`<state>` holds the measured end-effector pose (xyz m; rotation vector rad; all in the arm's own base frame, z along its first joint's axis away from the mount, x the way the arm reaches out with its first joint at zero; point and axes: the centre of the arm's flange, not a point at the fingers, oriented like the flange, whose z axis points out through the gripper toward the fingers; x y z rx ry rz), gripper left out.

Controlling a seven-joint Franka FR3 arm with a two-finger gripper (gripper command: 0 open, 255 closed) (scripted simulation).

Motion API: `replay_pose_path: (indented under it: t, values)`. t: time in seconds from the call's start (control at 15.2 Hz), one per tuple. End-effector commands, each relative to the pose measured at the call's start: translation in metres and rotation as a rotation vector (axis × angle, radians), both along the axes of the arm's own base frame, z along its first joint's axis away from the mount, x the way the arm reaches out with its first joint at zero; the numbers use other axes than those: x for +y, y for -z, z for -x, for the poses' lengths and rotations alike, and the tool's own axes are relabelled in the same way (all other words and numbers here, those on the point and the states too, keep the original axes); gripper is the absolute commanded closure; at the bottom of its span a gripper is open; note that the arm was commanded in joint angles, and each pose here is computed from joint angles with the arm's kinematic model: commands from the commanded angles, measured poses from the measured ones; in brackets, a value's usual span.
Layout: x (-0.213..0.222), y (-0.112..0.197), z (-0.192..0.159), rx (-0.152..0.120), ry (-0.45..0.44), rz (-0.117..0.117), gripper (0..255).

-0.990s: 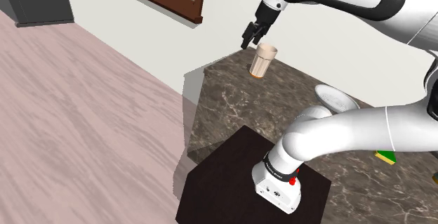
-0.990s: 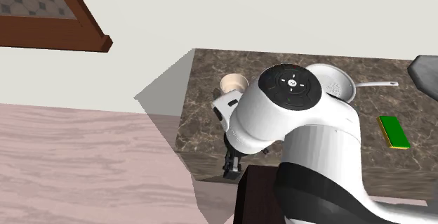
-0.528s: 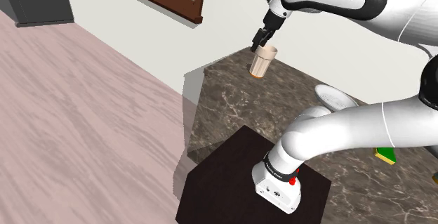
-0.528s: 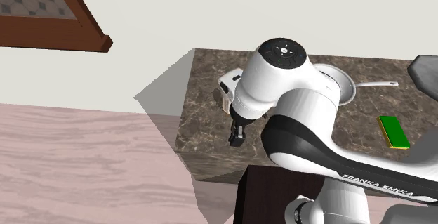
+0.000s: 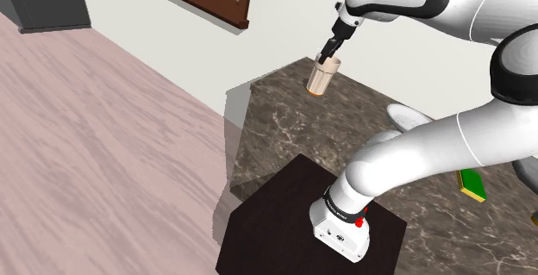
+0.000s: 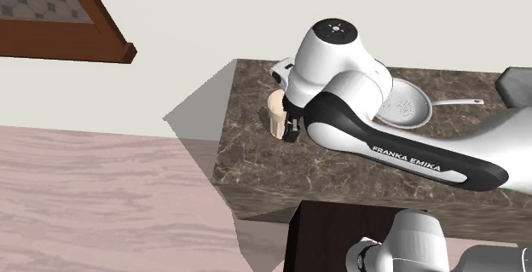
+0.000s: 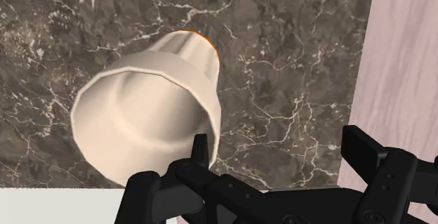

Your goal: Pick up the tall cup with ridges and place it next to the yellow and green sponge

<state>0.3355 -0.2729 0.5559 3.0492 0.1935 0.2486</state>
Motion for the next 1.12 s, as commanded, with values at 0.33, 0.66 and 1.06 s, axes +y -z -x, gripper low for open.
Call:
replay_pose_path:
  t: [0.33,0.66,1.06]
  values:
    - [-0.040,0.028,-0.008,0.004,-0.018,0.011,0]
    - [-0.042,0.047,-0.012,0.004,-0.018,0.011,0]
    - [-0.042,0.047,-0.012,0.004,-0.018,0.011,0]
